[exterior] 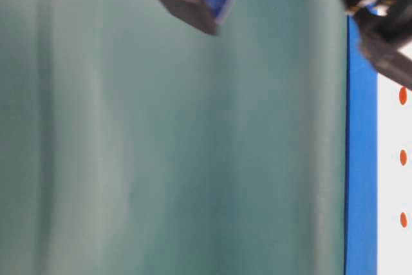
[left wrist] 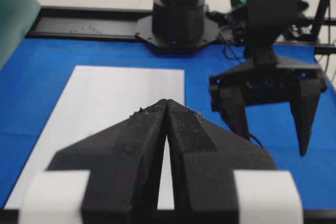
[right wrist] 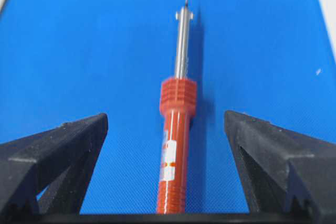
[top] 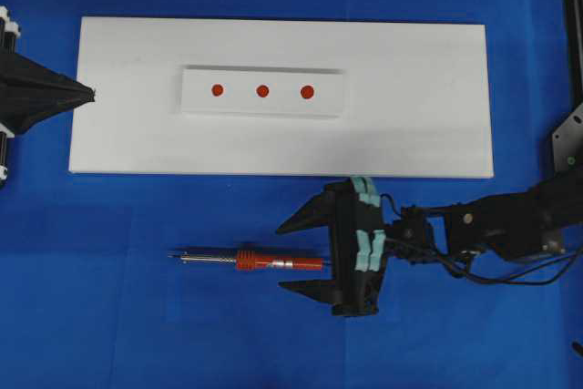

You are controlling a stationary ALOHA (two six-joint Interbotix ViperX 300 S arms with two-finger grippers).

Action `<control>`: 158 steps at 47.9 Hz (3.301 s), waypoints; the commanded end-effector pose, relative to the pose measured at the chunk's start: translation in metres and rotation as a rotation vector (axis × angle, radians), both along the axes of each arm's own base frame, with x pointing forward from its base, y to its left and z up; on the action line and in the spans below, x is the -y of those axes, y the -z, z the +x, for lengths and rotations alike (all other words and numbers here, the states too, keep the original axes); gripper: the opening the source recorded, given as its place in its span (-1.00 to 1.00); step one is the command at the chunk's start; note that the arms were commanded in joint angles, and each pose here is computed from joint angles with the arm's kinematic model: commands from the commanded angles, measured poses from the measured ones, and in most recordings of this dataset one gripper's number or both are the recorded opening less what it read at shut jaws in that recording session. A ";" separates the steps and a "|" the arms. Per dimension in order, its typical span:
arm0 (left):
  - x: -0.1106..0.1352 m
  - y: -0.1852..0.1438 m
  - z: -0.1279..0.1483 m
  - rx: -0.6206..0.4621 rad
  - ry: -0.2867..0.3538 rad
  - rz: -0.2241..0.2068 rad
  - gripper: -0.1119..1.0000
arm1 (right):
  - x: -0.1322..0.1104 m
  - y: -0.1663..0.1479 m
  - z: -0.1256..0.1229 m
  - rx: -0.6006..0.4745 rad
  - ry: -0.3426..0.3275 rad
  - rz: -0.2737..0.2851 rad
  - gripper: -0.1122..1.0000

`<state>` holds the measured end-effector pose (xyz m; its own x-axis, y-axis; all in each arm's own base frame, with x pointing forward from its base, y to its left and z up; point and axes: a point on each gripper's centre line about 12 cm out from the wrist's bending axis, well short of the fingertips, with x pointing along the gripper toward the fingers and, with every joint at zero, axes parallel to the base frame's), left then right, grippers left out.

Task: Touch the tip of the soldering iron to the mark.
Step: 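Close the right gripper around the red handle of the soldering iron, then lift the soldering iron and carry it over the white board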

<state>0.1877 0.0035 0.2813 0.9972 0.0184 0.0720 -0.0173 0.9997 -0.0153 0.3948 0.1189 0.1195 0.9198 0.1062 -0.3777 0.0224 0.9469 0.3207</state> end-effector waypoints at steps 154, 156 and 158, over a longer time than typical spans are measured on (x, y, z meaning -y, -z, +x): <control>0.000 -0.001 0.000 0.006 -0.002 0.000 -0.80 | 0.191 -0.138 -0.015 -0.098 0.134 -0.321 -0.68; 0.000 -0.001 0.000 0.006 -0.002 0.000 -0.80 | 0.194 -0.138 -0.015 -0.102 0.137 -0.328 -0.68; 0.000 -0.001 0.000 0.008 -0.002 0.000 -0.80 | 0.196 -0.138 -0.015 -0.106 0.138 -0.328 -0.68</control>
